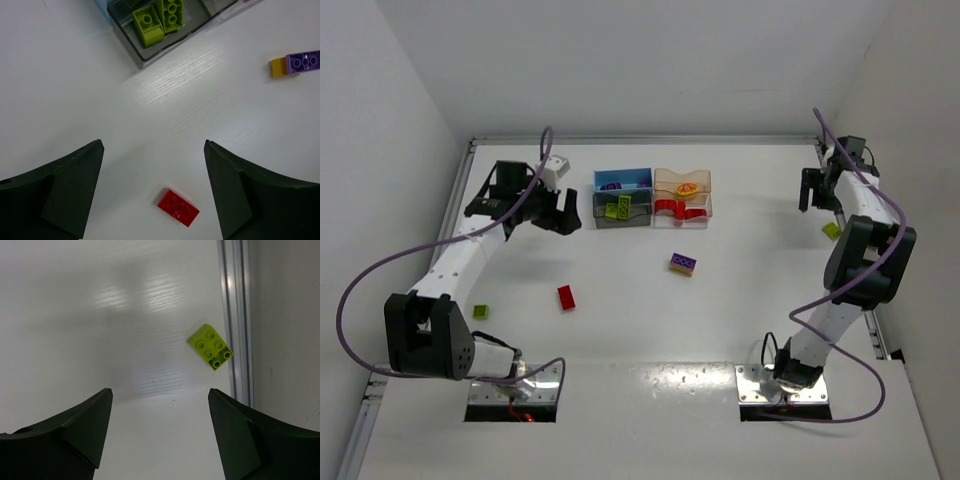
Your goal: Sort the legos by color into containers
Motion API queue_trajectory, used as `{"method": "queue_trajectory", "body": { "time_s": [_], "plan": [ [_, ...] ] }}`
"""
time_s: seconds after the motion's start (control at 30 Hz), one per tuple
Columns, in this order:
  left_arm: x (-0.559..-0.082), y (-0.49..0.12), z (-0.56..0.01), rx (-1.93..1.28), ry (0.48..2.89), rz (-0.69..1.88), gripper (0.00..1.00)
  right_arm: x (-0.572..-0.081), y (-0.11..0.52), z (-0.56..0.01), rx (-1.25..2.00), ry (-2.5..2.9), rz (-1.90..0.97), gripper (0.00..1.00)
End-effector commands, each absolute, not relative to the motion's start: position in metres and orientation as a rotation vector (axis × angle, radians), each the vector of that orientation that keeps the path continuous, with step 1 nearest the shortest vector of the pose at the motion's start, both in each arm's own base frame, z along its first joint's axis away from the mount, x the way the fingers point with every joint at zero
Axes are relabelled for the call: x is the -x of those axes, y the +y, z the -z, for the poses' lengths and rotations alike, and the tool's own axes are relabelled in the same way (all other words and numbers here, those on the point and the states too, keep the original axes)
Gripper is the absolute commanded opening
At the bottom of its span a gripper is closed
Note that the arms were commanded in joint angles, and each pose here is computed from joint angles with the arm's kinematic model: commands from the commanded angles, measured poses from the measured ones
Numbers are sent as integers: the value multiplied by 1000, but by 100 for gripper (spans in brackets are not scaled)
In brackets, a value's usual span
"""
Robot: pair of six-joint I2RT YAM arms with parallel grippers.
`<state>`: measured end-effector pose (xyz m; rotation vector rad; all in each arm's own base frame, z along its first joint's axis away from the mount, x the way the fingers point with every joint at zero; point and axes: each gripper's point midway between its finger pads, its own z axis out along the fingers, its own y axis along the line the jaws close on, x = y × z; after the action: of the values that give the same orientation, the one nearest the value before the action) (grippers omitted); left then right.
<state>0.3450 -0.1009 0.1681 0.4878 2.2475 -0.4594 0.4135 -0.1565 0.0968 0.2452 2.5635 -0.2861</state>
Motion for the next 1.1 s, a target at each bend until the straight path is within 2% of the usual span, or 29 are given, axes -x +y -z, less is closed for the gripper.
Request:
{"method": "queue_trajectory", "body": {
  "time_s": [0.0, 0.3, 0.6, 1.07],
  "plan": [
    [-365, -103, -198, -470, 2174, 463, 88, -416, -160, -98, -134, 2594, 294, 77],
    [-376, -113, -197, -487, 2176, 535, 88, -422, -188, -106, 186, 2584, 336, 80],
    [-382, -131, -204, -515, 2163, 591, 88, -412, -229, -70, 302, 2724, 196, 77],
    [-391, -140, -210, -518, 2156, 609, 88, -402, -218, -16, 443, 2837, -14, 70]
  ]
}}
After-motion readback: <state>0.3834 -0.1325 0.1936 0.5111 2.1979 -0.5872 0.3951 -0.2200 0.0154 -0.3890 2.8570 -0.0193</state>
